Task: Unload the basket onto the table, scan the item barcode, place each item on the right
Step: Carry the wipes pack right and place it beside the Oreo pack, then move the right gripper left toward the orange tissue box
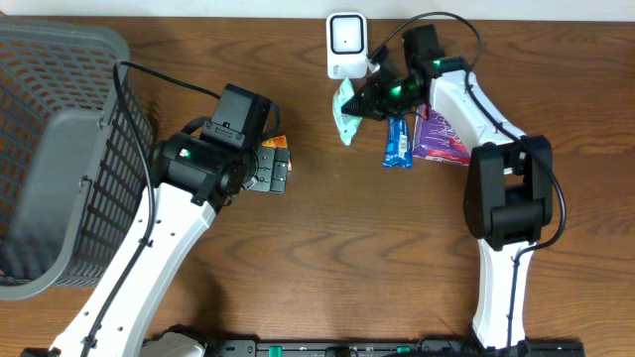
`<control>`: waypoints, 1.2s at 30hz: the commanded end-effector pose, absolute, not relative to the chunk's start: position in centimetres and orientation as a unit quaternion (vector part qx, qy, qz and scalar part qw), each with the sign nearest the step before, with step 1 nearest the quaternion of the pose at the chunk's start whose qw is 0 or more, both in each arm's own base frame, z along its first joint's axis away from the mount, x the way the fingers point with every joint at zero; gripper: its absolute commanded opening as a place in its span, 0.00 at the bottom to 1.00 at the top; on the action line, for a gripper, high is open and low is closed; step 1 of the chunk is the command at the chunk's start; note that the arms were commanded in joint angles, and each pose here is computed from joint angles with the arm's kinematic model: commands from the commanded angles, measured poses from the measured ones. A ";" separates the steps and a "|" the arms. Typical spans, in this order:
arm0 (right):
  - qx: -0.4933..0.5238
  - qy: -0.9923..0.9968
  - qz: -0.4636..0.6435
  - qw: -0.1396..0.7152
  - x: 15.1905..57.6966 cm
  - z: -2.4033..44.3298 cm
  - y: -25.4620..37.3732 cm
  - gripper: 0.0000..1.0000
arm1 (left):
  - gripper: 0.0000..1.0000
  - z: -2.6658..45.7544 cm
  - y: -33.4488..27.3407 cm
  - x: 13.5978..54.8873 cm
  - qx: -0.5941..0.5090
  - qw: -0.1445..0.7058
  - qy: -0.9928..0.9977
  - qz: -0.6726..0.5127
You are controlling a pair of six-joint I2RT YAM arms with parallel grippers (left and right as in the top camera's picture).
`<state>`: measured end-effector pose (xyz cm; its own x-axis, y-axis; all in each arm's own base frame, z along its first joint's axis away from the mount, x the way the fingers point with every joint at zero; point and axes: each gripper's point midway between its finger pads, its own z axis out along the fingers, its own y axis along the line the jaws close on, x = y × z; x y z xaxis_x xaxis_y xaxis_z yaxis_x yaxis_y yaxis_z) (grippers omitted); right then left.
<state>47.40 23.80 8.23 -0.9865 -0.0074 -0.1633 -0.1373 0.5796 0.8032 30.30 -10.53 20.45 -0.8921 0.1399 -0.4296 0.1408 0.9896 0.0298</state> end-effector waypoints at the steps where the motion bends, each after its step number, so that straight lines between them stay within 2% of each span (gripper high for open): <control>1: 0.003 0.860 0.511 0.009 45.3 7.4 25.4 0.05 | 0.98 20.3 -10.4 30.3 0.065 0.219 0.974 0.003; 3: 0.040 0.872 0.487 0.007 45.5 5.5 24.7 0.07 | 0.98 20.3 -10.4 30.3 0.065 0.219 0.974 0.003; 6: 0.079 0.910 0.406 0.019 45.7 2.3 22.3 0.20 | 0.98 20.3 -10.4 30.3 0.065 0.219 0.974 0.003; 9: 0.085 0.927 0.365 0.027 45.7 1.7 20.9 0.35 | 0.98 20.3 -10.4 30.3 0.065 0.219 0.974 0.003; 10: 0.077 0.931 0.355 0.038 46.0 2.8 20.3 0.46 | 0.98 20.3 -10.4 30.3 0.065 0.219 0.974 0.003; 11: 0.077 0.934 0.345 0.043 46.2 3.3 19.8 0.49 | 0.98 20.3 -10.4 30.3 0.065 0.219 0.974 0.003; 16: 0.061 0.955 0.277 0.089 47.0 8.0 17.6 0.51 | 0.98 20.3 -10.4 30.3 0.065 0.219 0.974 0.003; 20: 0.042 0.961 0.243 0.123 46.8 11.2 17.4 0.48 | 0.98 20.3 -10.4 30.3 0.065 0.219 0.974 0.003; 24: 0.017 0.961 0.242 0.134 46.2 12.2 18.6 0.39 | 0.98 20.3 -10.4 30.3 0.065 0.219 0.974 0.003; 30: -0.008 0.979 0.167 0.118 45.1 8.6 20.5 0.09 | 0.98 20.3 -10.4 30.3 0.065 0.219 0.974 0.003; 36: -0.025 0.990 0.101 0.095 44.2 3.9 21.3 0.01 | 0.98 20.3 -10.4 30.3 0.065 0.219 0.974 0.003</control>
